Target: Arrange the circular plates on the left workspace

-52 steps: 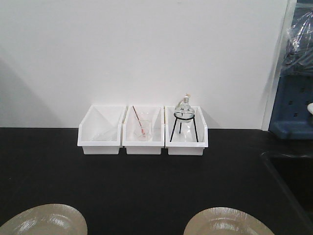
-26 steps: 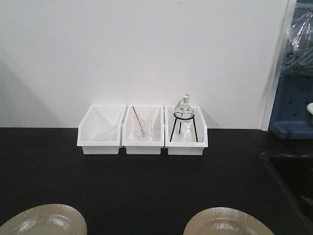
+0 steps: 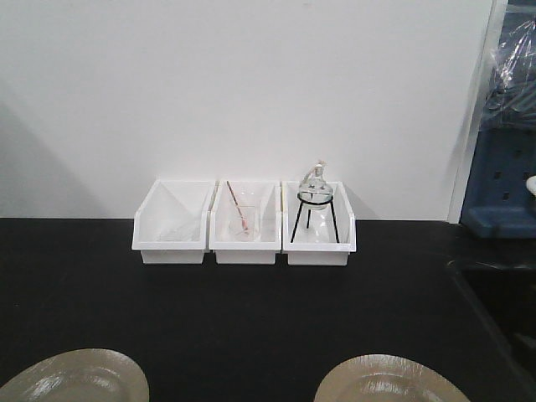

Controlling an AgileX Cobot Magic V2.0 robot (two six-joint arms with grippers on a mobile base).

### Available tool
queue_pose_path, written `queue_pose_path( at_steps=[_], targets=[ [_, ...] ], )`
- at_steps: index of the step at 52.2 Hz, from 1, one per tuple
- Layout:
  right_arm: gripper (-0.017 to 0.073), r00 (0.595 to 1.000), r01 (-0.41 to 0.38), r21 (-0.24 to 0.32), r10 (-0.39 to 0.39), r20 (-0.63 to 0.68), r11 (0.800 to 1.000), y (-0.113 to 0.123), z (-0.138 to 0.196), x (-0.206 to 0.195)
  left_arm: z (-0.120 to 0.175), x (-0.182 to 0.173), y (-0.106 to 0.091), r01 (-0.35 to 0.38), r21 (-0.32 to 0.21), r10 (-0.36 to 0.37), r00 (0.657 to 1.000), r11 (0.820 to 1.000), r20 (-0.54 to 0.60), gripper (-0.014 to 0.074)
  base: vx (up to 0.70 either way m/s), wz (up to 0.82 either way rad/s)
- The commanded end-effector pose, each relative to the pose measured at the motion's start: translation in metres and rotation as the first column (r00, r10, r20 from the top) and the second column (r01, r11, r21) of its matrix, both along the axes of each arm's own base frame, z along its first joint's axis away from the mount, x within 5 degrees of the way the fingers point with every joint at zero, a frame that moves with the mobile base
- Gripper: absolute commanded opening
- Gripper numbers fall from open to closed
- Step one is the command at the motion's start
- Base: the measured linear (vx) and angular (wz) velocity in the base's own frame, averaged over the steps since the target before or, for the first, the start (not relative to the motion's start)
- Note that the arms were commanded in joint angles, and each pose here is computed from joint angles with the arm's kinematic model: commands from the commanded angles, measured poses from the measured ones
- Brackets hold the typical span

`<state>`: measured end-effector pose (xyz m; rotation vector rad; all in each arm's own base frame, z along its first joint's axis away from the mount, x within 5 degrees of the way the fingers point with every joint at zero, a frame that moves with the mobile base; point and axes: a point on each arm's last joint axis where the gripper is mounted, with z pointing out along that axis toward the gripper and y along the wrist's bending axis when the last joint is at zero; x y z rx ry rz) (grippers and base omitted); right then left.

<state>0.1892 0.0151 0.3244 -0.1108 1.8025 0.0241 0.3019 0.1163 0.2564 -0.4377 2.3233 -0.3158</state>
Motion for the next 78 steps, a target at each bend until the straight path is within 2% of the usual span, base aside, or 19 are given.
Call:
queue_pose_path(
  at_steps=[1,4,7,9,12,15,22,28,35,41,48,55,62,72,73,74,78],
  targets=[
    [-0.0004,0.992,-0.005,-0.002,0.005,0.126,1.0,0.0,0.02,0.001,0.009,0.011,-0.002,0.172,-0.043,-0.164,0.975,0.984,0.15,-0.0008,0.0,0.0],
    [-0.0004,0.992,-0.005,-0.002,0.005,0.126,1.0,0.0,0.02,0.001,-0.004,0.015,0.001,0.25,-0.119,-0.226,0.956,0.961,0.185,-0.0008,0.0,0.0],
    [-0.0004,0.992,-0.005,-0.002,0.005,0.126,1.0,0.0,0.02,0.001,-0.015,0.016,0.004,0.296,-0.227,-0.25,0.945,0.928,0.21,-0.0008,0.0,0.0],
    [-0.0004,0.992,-0.005,-0.002,0.005,0.126,1.0,0.0,0.02,0.001,-0.023,0.016,0.006,0.313,-0.272,-0.263,0.943,0.91,0.204,-0.0007,0.0,0.0],
    [-0.0004,0.992,-0.005,-0.002,0.005,0.126,1.0,0.0,0.02,0.001,-0.036,0.016,0.009,0.328,-0.307,-0.287,0.942,0.893,0.174,0.0003,0.0,0.0],
    [-0.0004,0.992,-0.005,-0.002,0.005,0.126,1.0,0.0,0.02,0.001,-0.043,0.015,0.011,0.333,-0.311,-0.3,0.942,0.89,0.15,0.0024,0.0,0.0],
    [-0.0004,0.992,-0.005,-0.002,0.005,0.126,1.0,0.0,0.02,0.001,-0.045,0.012,0.011,0.353,-0.282,-0.333,0.936,0.892,0.116,0.0132,0.0,0.0],
    [-0.0004,0.992,-0.005,-0.002,0.005,0.126,1.0,0.0,0.02,0.001,-0.049,0.011,0.012,0.362,-0.249,-0.352,0.932,0.898,0.086,0.0311,0.0,0.0],
    [-0.0004,0.992,-0.005,-0.002,0.005,0.126,1.0,0.0,0.02,0.001,-0.051,0.009,0.013,0.351,-0.247,-0.349,0.936,0.903,0.055,0.0474,0.0,0.0],
    [-0.0004,0.992,-0.005,-0.002,0.005,0.126,1.0,0.0,0.02,0.001,-0.053,0.008,0.013,0.361,-0.251,-0.363,0.931,0.898,0.041,0.0533,0.0,0.0],
    [-0.0004,0.992,-0.005,-0.003,0.006,0.126,1.0,0.0,0.02,0.001,-0.066,0.01,0.009,0.383,-0.339,-0.396,0.918,0.859,0.033,0.0533,0.0,0.0],
    [-0.0004,0.992,-0.005,-0.003,0.006,0.129,1.0,0.0,0.02,0.001,-0.078,0.013,0.009,0.372,-0.395,-0.393,0.919,0.84,0.03,0.0533,0.0,0.0],
    [-0.0004,0.99,-0.006,-0.002,0.006,0.141,1.0,0.0,0.021,0.001,-0.085,0.015,0.006,0.374,-0.411,-0.402,0.915,0.831,0.02,0.0533,0.0,0.0],
    [-0.0004,0.986,-0.007,0.0,0.007,0.167,1.0,0.001,0.024,0.002,-0.092,0.021,-0.01,0.41,-0.438,-0.452,0.892,0.8,0.01,0.0521,0.0,0.0],
    [-0.0004,0.986,-0.007,0.0,0.007,0.169,1.0,0.001,0.024,0.002,-0.093,0.021,-0.012,0.41,-0.443,-0.454,0.891,0.797,0.007,0.0512,0.0,0.0],
    [-0.0004,0.985,-0.007,0.0,0.007,0.171,1.0,0.001,0.024,0.002,-0.093,0.024,-0.021,0.425,-0.448,-0.474,0.88,0.787,0.002,0.0436,0.0,0.0],
    [-0.0004,0.985,-0.007,0.0,0.007,0.171,1.0,0.001,0.024,0.002,-0.093,0.025,-0.025,0.431,-0.451,-0.483,0.876,0.781,0.0,0.0306,0.0,0.0]
  ],
)
